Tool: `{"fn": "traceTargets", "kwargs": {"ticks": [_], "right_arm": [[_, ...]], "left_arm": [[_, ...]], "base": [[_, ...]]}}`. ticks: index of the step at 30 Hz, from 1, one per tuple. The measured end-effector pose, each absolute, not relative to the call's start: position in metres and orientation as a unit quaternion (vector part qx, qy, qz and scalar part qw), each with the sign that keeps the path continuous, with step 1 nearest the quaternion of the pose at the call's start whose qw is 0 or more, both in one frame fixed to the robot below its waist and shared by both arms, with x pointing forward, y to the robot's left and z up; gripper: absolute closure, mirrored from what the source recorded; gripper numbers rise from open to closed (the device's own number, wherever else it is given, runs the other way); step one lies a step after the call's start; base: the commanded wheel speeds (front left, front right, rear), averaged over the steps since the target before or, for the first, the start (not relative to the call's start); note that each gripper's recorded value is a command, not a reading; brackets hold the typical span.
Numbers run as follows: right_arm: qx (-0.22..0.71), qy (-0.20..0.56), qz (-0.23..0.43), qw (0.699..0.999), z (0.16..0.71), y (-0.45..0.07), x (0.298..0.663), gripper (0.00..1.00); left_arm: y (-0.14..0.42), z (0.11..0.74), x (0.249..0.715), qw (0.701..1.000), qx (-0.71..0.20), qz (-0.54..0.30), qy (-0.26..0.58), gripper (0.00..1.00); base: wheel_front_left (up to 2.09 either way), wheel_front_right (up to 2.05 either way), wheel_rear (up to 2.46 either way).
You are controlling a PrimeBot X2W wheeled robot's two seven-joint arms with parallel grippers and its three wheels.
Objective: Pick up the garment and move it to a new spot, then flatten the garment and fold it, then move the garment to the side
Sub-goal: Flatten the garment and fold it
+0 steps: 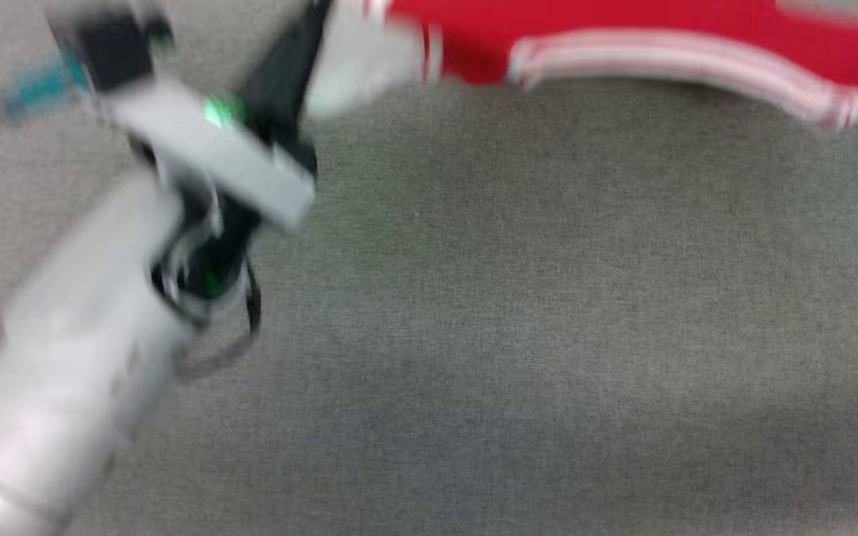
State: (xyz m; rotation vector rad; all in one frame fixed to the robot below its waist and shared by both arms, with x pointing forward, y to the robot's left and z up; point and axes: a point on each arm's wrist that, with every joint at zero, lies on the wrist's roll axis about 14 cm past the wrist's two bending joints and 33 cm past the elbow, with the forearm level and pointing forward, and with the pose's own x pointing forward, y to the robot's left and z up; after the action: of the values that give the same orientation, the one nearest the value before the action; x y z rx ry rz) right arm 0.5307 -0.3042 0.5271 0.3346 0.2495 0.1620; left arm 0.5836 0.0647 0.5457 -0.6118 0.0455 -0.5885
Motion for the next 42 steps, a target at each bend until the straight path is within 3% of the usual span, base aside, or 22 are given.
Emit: {"fn": "traceTargets", "kwargs": {"ticks": [10, 19, 33, 42], "right_arm": [[0.190, 0.250, 0.111, 0.943, 0.479, -0.285, 0.439, 1.00], [0.218, 0.345, 0.130, 0.904, 0.450, -0.263, 0.376, 1.00], [0.256, 0.431, 0.126, 0.856, 0.428, -0.246, 0.312, 1.00], [0.238, 0.458, 0.115, 0.849, 0.417, -0.257, 0.301, 1.00]], "left_arm": [[0.074, 0.480, 0.478, 0.879, -0.372, -0.271, 0.123, 1.00], [0.082, 0.460, 0.421, 0.865, -0.394, -0.260, 0.169, 1.00], [0.072, 0.453, 0.343, 0.823, -0.391, -0.314, 0.267, 1.00], [0.070, 0.447, 0.336, 0.816, -0.380, -0.318, 0.299, 1.00]], "base": [[0.00, 0.00, 0.00], [0.00, 0.00, 0.00], [0.00, 0.00, 0.00], [0.00, 0.00, 0.00]]}}
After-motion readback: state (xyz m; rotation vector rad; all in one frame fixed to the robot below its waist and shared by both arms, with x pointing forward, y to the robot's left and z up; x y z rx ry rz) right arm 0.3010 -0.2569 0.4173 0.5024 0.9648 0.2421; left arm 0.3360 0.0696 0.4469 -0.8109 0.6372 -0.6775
